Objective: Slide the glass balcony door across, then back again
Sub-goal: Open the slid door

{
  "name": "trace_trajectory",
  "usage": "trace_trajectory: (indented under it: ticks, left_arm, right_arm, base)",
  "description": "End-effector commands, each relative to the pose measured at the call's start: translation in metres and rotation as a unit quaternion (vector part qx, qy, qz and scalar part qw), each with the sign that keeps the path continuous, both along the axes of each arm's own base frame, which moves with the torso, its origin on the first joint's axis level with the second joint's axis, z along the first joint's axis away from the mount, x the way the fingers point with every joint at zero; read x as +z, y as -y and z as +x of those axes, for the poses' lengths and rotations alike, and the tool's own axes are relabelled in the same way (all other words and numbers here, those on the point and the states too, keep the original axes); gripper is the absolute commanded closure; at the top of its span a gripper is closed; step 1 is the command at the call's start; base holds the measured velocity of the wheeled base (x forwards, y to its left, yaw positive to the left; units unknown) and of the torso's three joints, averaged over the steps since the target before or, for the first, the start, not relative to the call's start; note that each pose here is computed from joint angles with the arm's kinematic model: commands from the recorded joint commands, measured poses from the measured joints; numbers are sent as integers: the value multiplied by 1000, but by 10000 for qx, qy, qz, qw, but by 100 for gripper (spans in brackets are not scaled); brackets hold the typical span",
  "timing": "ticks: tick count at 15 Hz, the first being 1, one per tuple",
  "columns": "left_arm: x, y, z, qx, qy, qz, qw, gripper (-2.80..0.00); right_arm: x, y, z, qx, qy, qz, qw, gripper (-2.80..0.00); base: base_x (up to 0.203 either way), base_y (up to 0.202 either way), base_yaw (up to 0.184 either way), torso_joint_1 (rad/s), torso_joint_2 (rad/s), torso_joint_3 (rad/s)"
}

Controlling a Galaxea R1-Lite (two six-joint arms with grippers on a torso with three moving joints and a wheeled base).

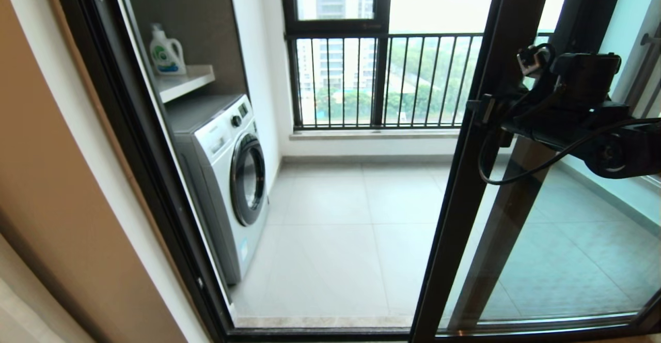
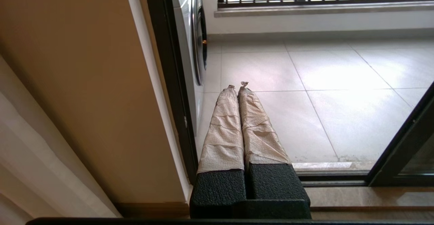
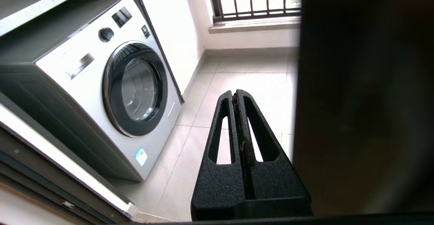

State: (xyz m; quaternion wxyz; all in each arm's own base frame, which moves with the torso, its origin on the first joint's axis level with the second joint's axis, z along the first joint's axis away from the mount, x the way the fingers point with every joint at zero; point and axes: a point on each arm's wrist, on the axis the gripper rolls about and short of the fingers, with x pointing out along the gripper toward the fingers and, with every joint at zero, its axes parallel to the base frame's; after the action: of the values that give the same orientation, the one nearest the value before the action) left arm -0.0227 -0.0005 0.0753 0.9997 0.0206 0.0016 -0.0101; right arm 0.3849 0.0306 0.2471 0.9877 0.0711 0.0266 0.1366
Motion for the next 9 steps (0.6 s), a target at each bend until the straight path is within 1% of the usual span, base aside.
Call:
trace_trajectory:
  ticks: [1, 5, 9]
  left_arm:
    - [0, 0, 0, 1, -8, 1, 10000, 0]
    - [0, 0, 0, 1, -13, 1, 10000, 0]
    - [0, 0, 0, 1, -6, 1, 10000, 0]
  right_arm:
    - [9, -2, -7, 75, 131, 9, 9999, 0]
    - [14, -7, -2, 141, 259, -61, 9995, 0]
    - [9, -2, 20, 26, 279, -63, 9996, 0]
  base:
    - [0, 0, 0, 0, 0, 0]
    - [0, 0, 0, 0, 0, 0]
    - [0, 0, 0, 0, 0, 0]
